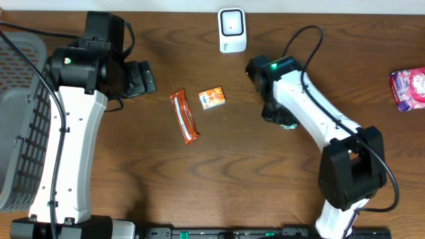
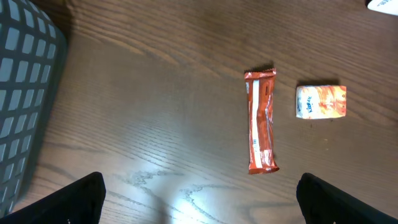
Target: Scan the item barcode
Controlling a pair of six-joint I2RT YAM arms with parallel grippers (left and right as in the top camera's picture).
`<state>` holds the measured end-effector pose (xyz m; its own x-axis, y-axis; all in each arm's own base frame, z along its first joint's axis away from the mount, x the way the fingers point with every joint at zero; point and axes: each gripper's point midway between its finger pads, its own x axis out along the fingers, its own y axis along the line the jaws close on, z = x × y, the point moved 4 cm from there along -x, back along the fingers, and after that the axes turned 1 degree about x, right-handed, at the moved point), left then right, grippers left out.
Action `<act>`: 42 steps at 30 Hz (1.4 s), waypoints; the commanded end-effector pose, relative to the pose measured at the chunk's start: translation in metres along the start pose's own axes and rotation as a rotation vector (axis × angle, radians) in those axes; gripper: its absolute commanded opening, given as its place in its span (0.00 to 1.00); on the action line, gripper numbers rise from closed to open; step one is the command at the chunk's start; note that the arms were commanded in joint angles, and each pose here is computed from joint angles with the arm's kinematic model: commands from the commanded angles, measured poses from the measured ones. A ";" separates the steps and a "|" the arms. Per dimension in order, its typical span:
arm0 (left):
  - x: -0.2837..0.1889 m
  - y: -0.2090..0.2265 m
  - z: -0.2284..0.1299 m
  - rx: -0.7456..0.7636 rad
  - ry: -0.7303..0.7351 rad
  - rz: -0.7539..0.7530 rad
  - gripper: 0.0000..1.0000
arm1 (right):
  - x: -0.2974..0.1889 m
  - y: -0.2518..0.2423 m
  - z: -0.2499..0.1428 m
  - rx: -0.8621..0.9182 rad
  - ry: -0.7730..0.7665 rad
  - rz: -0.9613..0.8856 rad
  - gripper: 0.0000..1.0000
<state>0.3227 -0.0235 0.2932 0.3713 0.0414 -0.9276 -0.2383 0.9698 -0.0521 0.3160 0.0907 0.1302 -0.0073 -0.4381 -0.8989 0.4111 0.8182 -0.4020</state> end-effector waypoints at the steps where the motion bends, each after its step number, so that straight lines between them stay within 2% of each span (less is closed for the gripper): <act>1: 0.003 0.001 0.000 -0.011 0.011 0.006 0.98 | 0.033 -0.006 0.001 0.099 -0.090 -0.234 0.01; 6: 0.003 0.001 0.000 -0.011 0.011 0.006 0.98 | 0.063 -0.004 -0.008 0.055 -0.043 -0.378 0.01; 9: 0.003 0.001 0.000 -0.011 0.011 0.006 0.98 | 0.072 -0.007 -0.005 0.010 -0.083 -0.465 0.01; 13: 0.003 0.001 0.000 -0.011 0.011 0.006 0.98 | 0.065 -0.023 0.001 0.063 -0.169 -0.569 0.01; 22: 0.003 0.001 0.000 -0.011 0.011 0.006 0.98 | 0.054 -0.044 0.023 0.096 -0.270 -0.650 0.01; 37: 0.003 0.001 0.000 -0.011 0.011 0.006 0.98 | 0.066 -0.063 0.031 0.182 -0.215 -0.665 0.01; 40: 0.003 0.001 0.000 -0.011 0.011 0.006 0.98 | 0.072 -0.050 0.025 0.268 -0.130 -0.573 0.01; 42: 0.003 0.001 0.000 -0.011 0.011 0.006 0.98 | 0.077 -0.035 0.026 0.263 -0.058 -0.482 0.01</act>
<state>0.3226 -0.0235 0.2932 0.3709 0.0415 -0.9277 -0.2383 0.9698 -0.0519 0.3158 0.0056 0.0864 -0.1750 -0.8570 -0.4846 0.5407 0.3277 -0.7748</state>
